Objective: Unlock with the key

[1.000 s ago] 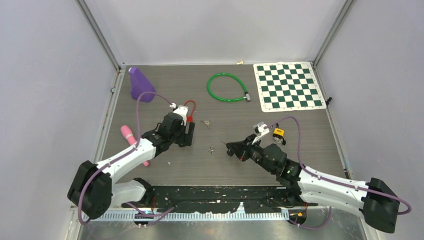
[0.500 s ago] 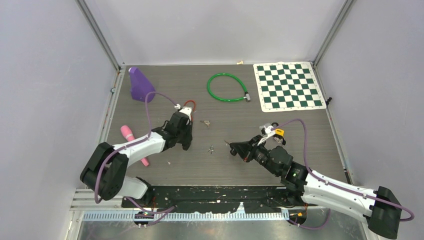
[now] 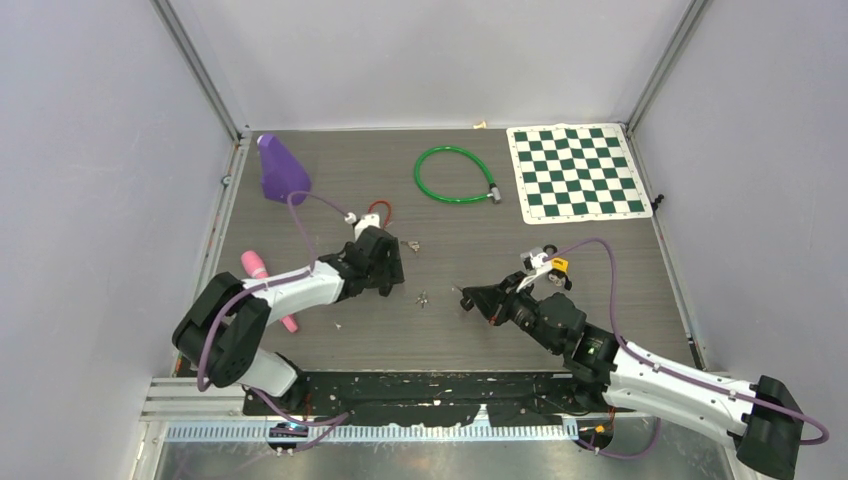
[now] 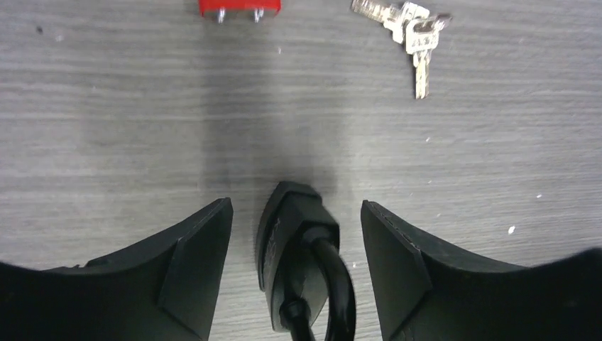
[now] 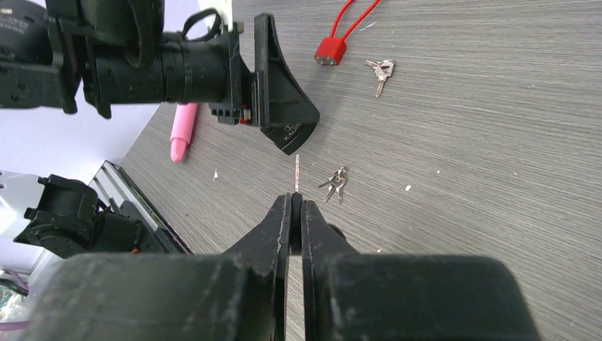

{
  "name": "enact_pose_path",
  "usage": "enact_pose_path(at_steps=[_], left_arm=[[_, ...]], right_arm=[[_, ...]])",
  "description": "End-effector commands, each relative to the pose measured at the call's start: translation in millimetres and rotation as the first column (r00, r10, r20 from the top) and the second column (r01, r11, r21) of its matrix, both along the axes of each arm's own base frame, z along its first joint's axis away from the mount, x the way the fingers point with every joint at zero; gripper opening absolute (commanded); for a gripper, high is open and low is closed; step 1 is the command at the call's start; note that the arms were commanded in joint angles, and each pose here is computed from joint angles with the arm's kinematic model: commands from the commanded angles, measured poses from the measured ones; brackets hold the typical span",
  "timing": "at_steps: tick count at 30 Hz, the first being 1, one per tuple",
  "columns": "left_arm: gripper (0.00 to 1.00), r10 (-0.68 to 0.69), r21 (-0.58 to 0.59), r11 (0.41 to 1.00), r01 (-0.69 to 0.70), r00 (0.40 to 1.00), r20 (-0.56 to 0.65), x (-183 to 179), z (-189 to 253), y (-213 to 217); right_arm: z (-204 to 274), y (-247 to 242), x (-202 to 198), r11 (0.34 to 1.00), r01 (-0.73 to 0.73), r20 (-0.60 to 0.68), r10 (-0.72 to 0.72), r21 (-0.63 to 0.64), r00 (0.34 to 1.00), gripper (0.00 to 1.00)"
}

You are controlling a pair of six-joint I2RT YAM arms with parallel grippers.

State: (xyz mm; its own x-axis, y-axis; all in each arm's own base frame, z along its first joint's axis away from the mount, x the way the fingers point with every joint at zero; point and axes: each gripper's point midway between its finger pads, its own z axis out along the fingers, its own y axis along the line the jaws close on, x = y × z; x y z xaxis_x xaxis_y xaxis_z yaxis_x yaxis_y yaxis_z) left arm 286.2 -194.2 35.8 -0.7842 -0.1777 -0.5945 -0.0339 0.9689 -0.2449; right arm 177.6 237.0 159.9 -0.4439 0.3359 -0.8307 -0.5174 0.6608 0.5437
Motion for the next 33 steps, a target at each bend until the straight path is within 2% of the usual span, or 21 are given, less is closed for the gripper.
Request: enact_pose_path(at_steps=[1, 9, 17, 18, 20, 21, 22, 24, 27, 31, 33], left_arm=[[0.71, 0.022, 0.025, 0.999, -0.025, 0.993, 0.115, -3, 5, 4], [0.64, -0.035, 0.077, 0.997, 0.010, 0.940, 0.340, -10, 5, 4], [0.51, -0.063, 0.130, 0.991, 0.010, 0.909, 0.411, -15, -12, 4], [0.47, -0.067, 0.138, 0.990, 0.010, 0.907, 0.417, -15, -12, 3], [0.29, -0.076, 0.143, 0.990, 0.016, 0.900, 0.428, -15, -9, 1], [0.12, -0.082, 0.138, 0.990, 0.023, 0.896, 0.436, -15, -5, -1], [0.01, -0.081, 0.120, 0.992, 0.030, 0.890, 0.448, -16, 5, -2], [0.00, -0.088, 0.106, 0.993, 0.045, 0.892, 0.444, -18, 22, -3], [0.00, -0.074, 0.133, 0.991, 0.024, 0.921, 0.383, -20, 59, 1], [0.00, -0.119, 0.225, 0.971, 0.084, 0.982, 0.149, -31, 97, 12], [0.00, -0.169, 0.247, 0.956, 0.157, 0.985, 0.030, -41, 107, 13]], right_arm=[[12, -3, 3, 0.998, 0.029, 0.012, -0.029, 0.049, 0.999, 0.05], [11, -4, 2, 0.998, 0.030, 0.014, -0.030, 0.060, 0.999, 0.05], [11, -9, 1, 0.996, 0.041, 0.011, -0.042, 0.078, 0.999, 0.05], [11, -9, 1, 0.996, 0.045, 0.010, -0.046, 0.083, 0.999, 0.05], [11, -10, 1, 0.995, 0.048, 0.007, -0.049, 0.086, 0.999, 0.05], [11, -10, 1, 0.995, 0.049, 0.007, -0.050, 0.089, 0.999, 0.05], [11, -11, 0, 0.995, 0.049, 0.006, -0.049, 0.088, 0.999, 0.05], [11, -11, 0, 0.995, 0.051, 0.003, -0.051, 0.087, 0.999, 0.05], [14, -12, 0, 0.994, 0.055, 0.002, -0.055, 0.093, 0.998, 0.06], [18, -13, 2, 0.994, 0.068, 0.001, -0.068, 0.085, 0.998, 0.06], [22, -12, 3, 0.996, 0.064, 0.003, -0.065, 0.063, 0.998, 0.06]])
